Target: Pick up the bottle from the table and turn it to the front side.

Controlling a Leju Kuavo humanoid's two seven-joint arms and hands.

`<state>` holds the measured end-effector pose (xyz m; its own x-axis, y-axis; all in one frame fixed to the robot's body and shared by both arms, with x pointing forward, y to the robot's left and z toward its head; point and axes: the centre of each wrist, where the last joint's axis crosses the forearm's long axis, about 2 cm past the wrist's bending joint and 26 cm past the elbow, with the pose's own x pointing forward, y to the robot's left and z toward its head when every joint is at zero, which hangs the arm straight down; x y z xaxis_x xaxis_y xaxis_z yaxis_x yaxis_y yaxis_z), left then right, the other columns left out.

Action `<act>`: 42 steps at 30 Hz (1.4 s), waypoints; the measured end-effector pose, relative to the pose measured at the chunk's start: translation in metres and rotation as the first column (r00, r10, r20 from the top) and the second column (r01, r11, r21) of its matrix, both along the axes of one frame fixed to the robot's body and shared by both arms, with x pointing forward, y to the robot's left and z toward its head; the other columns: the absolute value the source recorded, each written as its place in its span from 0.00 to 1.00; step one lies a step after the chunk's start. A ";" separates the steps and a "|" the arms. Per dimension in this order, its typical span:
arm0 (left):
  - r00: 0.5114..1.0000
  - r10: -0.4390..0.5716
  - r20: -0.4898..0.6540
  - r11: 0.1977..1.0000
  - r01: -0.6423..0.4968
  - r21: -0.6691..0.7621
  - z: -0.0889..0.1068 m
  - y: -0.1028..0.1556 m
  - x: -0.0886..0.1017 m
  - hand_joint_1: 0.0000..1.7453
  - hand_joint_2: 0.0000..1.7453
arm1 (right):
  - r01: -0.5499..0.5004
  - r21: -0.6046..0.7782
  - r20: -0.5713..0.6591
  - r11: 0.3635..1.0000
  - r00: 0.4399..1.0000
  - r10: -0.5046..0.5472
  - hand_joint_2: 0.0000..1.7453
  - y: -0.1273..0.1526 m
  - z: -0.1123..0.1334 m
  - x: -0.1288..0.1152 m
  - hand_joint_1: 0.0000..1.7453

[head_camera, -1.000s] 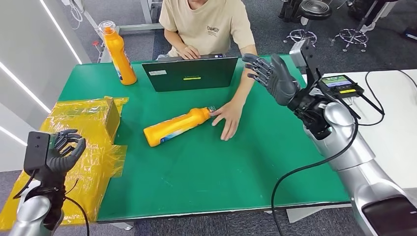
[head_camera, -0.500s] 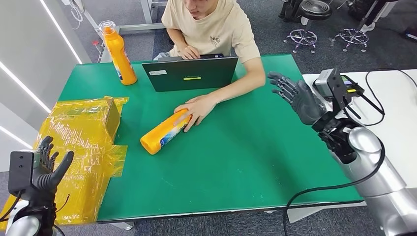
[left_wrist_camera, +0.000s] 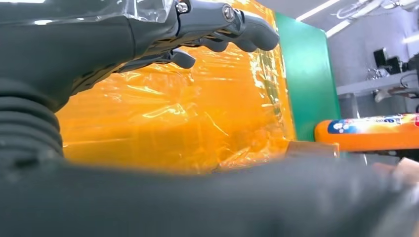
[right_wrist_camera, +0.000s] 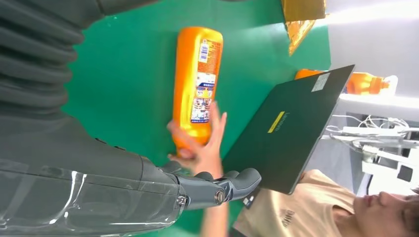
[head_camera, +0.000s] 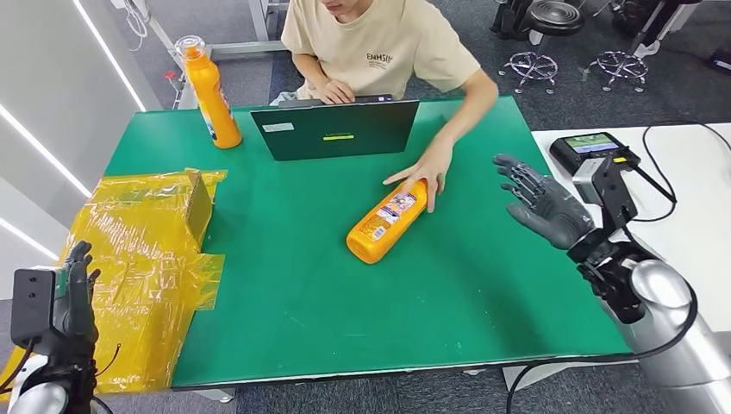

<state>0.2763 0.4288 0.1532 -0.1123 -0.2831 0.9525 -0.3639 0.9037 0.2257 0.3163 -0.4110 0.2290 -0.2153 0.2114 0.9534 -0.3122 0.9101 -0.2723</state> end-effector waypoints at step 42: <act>0.999 -0.031 0.025 0.999 0.032 -0.043 0.013 -0.002 0.030 0.00 0.00 | 0.150 -0.068 -0.022 0.986 0.988 -0.152 1.00 -0.027 -0.008 -0.023 0.00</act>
